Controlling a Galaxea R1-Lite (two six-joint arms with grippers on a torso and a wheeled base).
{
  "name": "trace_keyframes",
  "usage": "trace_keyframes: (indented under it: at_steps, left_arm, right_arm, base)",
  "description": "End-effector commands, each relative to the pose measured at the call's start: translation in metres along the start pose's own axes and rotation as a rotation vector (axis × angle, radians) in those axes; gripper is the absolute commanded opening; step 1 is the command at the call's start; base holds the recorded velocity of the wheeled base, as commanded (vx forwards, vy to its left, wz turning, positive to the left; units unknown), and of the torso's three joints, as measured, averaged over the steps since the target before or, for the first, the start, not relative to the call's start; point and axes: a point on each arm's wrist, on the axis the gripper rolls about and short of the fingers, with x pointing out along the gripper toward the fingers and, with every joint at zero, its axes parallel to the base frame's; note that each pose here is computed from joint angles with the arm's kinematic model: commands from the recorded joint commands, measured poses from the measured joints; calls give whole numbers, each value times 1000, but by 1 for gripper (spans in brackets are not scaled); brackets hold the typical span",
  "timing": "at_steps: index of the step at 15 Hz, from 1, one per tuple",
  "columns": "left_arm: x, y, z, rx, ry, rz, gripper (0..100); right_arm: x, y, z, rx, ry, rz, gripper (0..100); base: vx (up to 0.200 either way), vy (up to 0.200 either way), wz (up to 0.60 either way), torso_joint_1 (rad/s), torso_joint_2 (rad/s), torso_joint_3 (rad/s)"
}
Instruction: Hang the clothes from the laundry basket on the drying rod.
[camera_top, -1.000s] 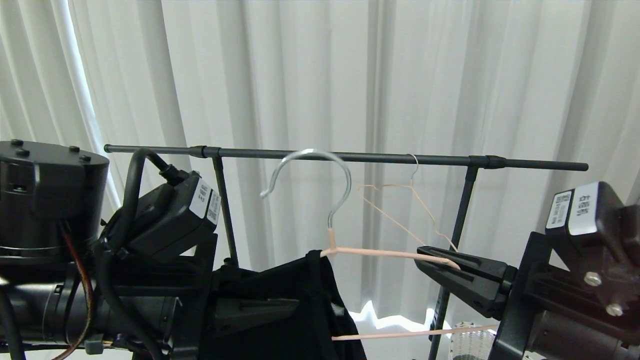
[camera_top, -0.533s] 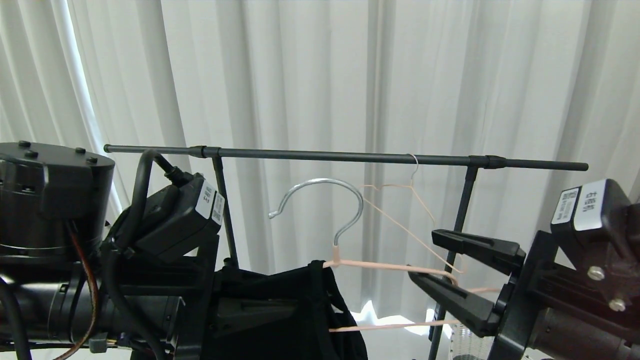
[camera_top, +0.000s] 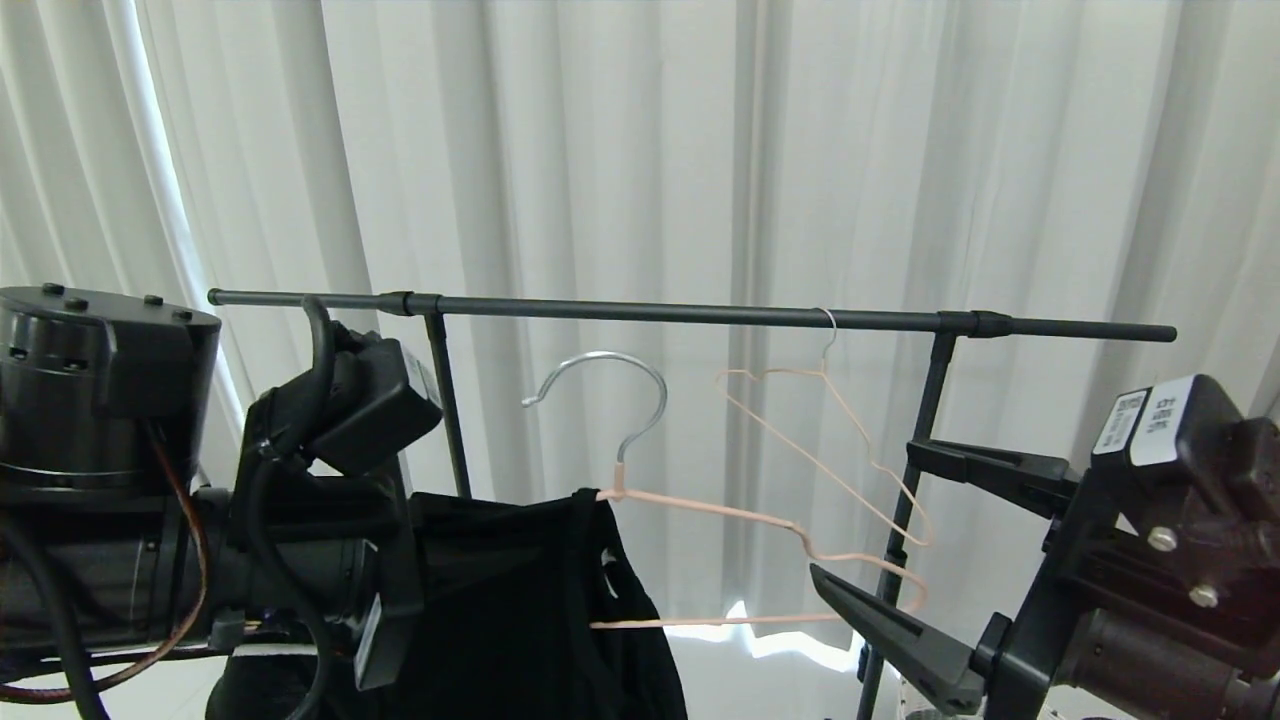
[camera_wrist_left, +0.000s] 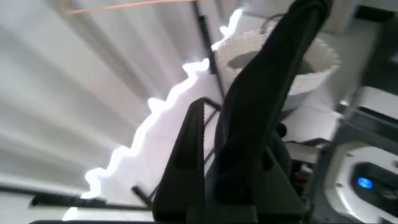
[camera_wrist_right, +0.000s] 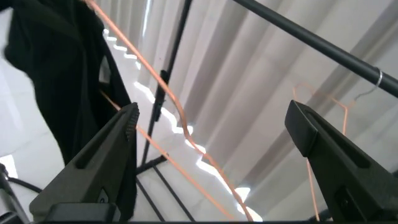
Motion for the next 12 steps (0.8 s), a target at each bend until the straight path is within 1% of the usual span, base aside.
trace_keyframes:
  at_steps: [1,3,4,5,6,7,8,9,12]
  left_arm:
    - [-2,8,0,-1,-16,60,0]
    - [0,24,1,-4,-44,134,0]
    - [2,33,1,-4,-62,183,0]
    - [4,40,5,-5,-86,233,0]
    - [4,44,12,-22,-121,267,0]
    - [5,47,20,-43,-160,279,0]
    - [5,49,30,-51,-194,280,0]
    - [5,52,38,-51,-216,283,0]
    - [5,57,51,-32,-252,289,0]
  right_arm:
    - [-1,-4,-7,-1,22,-16,100]
    - [-2,-4,-15,0,52,-15,100]
    - [-3,-7,-23,-4,78,-31,100]
    - [-3,-9,-28,9,98,-40,100]
    - [-3,-10,-29,44,101,-47,100]
    - [0,-11,-30,84,108,-61,100]
    - [5,-13,-29,131,109,-72,100]
    - [12,-12,-27,175,112,-75,100]
    - [39,-8,-21,304,117,-76,100]
  base:
    - [0,0,0,0,0,0]
    - [0,0,0,0,0,0]
    - [0,0,0,0,0,0]
    - [0,0,0,0,0,0]
    - [0,0,0,0,0,0]
    - [0,0,0,0,0,0]
    - [0,0,0,0,0,0]
    - [0,0,0,0,0,0]
    - [0,0,0,0,0,0]
